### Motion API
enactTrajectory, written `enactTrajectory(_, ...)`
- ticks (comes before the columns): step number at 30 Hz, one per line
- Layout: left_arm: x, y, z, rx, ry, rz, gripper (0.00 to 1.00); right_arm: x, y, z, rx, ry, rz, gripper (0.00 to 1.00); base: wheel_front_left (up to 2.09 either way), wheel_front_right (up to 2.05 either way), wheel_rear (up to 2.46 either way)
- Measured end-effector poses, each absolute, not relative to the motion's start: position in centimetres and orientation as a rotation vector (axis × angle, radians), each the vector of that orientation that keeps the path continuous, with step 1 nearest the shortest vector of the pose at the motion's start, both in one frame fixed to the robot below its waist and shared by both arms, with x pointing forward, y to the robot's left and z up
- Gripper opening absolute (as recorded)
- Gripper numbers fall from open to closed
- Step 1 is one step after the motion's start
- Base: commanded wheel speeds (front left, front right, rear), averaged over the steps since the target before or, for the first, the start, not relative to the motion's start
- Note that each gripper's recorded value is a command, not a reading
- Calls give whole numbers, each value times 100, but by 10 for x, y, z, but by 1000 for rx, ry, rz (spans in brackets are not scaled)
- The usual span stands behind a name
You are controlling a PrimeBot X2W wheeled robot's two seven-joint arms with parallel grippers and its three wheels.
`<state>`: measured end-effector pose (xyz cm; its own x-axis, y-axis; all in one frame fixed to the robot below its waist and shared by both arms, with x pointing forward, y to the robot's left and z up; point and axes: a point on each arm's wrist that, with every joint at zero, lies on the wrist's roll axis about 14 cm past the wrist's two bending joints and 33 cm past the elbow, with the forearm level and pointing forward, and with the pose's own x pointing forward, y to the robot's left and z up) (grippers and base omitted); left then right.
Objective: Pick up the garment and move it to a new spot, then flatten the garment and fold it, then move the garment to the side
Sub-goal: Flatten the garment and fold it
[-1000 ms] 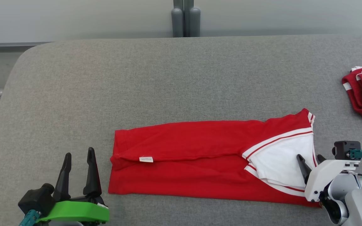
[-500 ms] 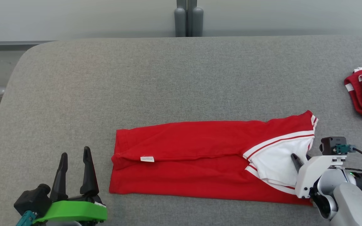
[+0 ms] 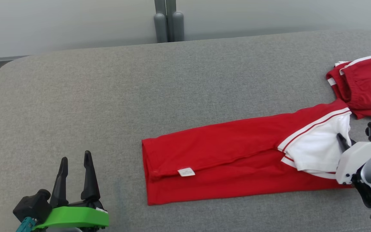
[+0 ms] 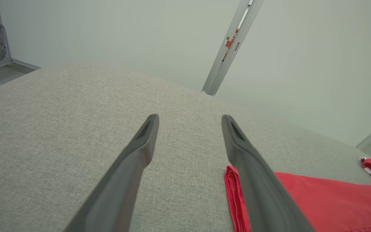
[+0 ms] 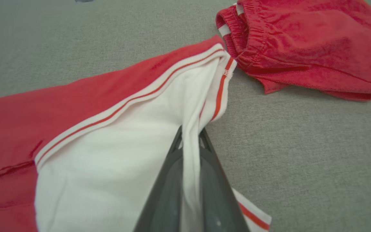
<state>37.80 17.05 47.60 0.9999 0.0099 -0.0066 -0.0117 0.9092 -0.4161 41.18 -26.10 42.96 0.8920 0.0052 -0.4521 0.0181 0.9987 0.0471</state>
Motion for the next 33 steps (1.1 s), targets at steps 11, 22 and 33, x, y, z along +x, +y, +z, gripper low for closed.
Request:
enactTrajectory(11,391,142,470,-430,35,-70,100,401,-263,466,83,364,-7,0,0,0,0)
enactTrajectory(22,386,139,471,-427,37,-82,100,398,-180,496,116,296,226,0,0,0,0)
enactTrajectory(33,376,150,476,-427,18,-51,100,381,-58,497,176,340,549,0,0,0,0)
